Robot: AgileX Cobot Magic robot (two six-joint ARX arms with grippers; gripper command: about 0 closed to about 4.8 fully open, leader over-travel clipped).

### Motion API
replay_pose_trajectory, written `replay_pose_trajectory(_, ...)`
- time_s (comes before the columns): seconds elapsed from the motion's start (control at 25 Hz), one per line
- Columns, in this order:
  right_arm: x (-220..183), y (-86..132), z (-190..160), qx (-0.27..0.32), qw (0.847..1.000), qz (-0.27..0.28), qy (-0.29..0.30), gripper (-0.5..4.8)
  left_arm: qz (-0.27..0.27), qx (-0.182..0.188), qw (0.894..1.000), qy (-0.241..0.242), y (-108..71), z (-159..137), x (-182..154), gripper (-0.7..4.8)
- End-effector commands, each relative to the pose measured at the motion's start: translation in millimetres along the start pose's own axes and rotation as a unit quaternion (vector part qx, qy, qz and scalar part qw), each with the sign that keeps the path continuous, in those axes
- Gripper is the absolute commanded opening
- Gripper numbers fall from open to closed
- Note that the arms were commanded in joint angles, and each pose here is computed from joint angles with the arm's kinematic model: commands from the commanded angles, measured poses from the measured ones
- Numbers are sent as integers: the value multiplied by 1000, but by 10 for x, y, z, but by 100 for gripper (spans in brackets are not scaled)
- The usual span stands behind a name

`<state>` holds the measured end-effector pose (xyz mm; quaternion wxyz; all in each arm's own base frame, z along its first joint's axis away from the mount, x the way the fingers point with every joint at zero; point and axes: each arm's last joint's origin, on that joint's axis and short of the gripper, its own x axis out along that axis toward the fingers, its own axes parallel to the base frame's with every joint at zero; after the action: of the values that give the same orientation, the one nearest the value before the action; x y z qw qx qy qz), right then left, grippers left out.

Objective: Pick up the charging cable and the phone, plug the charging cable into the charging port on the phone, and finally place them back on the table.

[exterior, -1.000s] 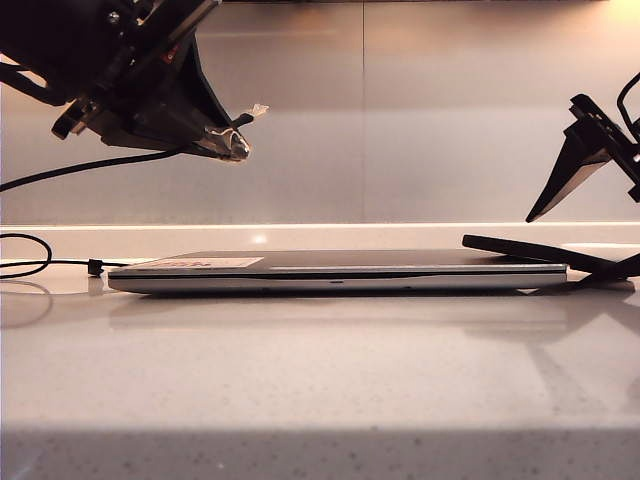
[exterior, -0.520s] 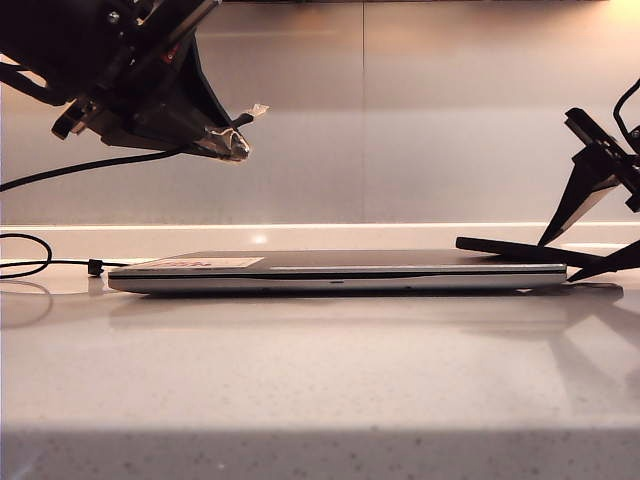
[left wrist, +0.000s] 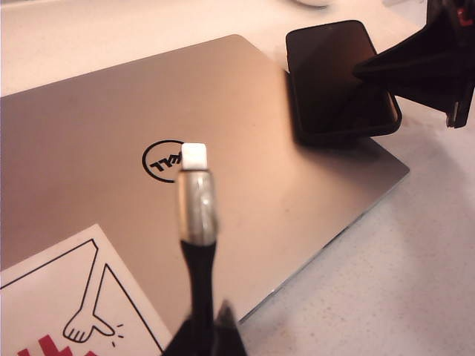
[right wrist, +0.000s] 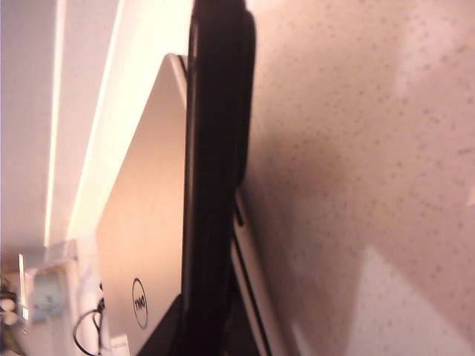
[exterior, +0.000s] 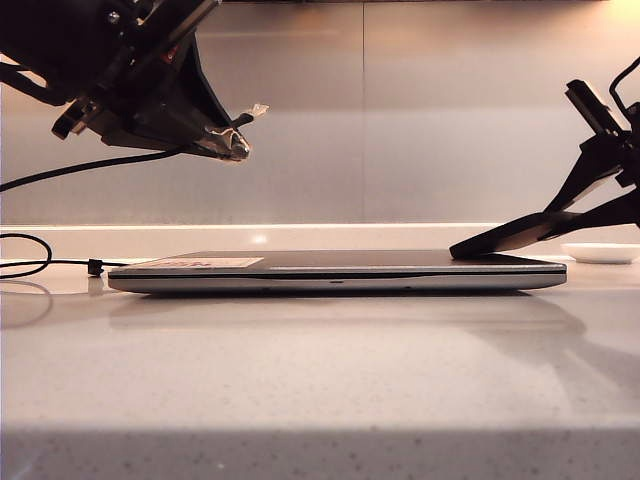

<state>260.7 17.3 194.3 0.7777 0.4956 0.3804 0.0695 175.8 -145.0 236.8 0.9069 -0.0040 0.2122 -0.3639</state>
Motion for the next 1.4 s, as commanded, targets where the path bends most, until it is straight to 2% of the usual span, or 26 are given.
replay_pose_trajectory(0.04, -99, -42, -85, -43, 998, -50, 2, -6, -3, 0, 1000, -9, -7, 22, -7, -7)
replay_pose_trajectory(0.16, -264, 113, -81, -84, 995, -52, -9, -6, -3, 0, 1000, -9, -6, 22, -7, -7)
replay_pose_trajectory(0.28, -604, 444, -73, -168, 982, -89, 1, -6, -3, 0, 1000, -9, -7, 23, -7, -7)
replay_pose_trajectory(0.4, -806, 653, -62, -198, 973, -116, 16, -6, -3, 0, 1000, -9, -7, 23, -7, -7)
replay_pose_trajectory(0.56, -1079, 971, -102, -255, 953, -159, 38, -6, -3, 0, 1000, -9, -7, 23, -7, -7)
replay_pose_trajectory(0.72, -1200, 1127, -210, -295, 934, -194, 57, -6, -3, 0, 1000, -9, -7, 23, -7, -7)
replay_pose_trajectory(0.76, -1225, 1170, -283, -309, 924, -213, 69, -6, -3, 0, 1000, -9, -7, 23, -7, -7)
replay_pose_trajectory(0.96, -1180, 1172, -480, -334, 899, -253, 126, -6, -3, 0, 1000, -9, -7, 23, -7, -7)
replay_pose_trajectory(1.16, -999, 1144, -532, -352, 875, -288, 168, -6, -3, 0, 1000, -9, -7, 23, -7, -7)
replay_pose_trajectory(1.4, -789, 1094, -511, -348, 861, -312, 199, -6, -3, 0, 1000, -9, -7, 23, -7, -7)
